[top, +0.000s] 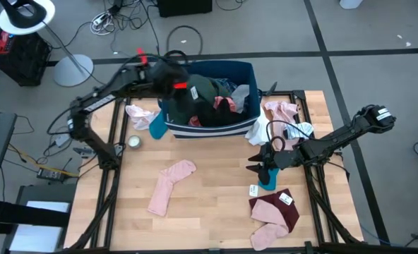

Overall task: Sort clothes
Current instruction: Put the black underwear into the blue laundry bin, then put the light pink underwear into the blue laundry bin

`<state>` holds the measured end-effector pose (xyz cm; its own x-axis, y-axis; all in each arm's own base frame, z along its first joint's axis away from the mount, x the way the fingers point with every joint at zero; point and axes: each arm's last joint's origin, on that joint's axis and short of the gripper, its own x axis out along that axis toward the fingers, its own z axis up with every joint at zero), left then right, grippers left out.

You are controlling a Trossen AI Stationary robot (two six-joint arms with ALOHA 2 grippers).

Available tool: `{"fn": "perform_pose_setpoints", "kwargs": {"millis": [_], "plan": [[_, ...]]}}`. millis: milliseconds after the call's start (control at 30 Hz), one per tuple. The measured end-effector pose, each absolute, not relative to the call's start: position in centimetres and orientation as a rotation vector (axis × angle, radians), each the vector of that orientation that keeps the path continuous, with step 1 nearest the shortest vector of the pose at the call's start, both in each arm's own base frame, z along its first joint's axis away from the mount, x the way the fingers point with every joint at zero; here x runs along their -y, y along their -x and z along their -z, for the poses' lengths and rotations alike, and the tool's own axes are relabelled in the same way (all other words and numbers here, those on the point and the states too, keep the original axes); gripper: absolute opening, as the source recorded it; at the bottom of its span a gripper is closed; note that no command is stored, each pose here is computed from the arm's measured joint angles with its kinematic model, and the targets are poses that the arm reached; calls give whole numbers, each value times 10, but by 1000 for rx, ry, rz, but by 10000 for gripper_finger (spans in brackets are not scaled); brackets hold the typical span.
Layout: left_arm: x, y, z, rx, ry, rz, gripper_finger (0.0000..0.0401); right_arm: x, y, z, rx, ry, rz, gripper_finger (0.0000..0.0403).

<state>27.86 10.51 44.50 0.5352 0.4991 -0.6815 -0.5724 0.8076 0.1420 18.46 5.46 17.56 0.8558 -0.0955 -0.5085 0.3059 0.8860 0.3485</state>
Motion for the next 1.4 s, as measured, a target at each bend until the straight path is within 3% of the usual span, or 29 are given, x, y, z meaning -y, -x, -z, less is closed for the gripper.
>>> {"fn": "perform_pose_setpoints", "kwargs": {"millis": [233, 767, 1100, 1400], "plan": [[-91, -230, -427, -765, 131, -747, 106, -55, -185, -176, -503, -436, 219, 199], [-80, -129, -322, -587, 423, -1040, 106, -55, -185, -176, -498, -455, 223, 199], [-96, -119, -252, -653, 565, -1215, 106, -55, -185, -176, -497, -454, 223, 199], [-105, -115, -222, -641, 602, -1256, 106, -55, -185, -176, -499, -447, 222, 199]]}}
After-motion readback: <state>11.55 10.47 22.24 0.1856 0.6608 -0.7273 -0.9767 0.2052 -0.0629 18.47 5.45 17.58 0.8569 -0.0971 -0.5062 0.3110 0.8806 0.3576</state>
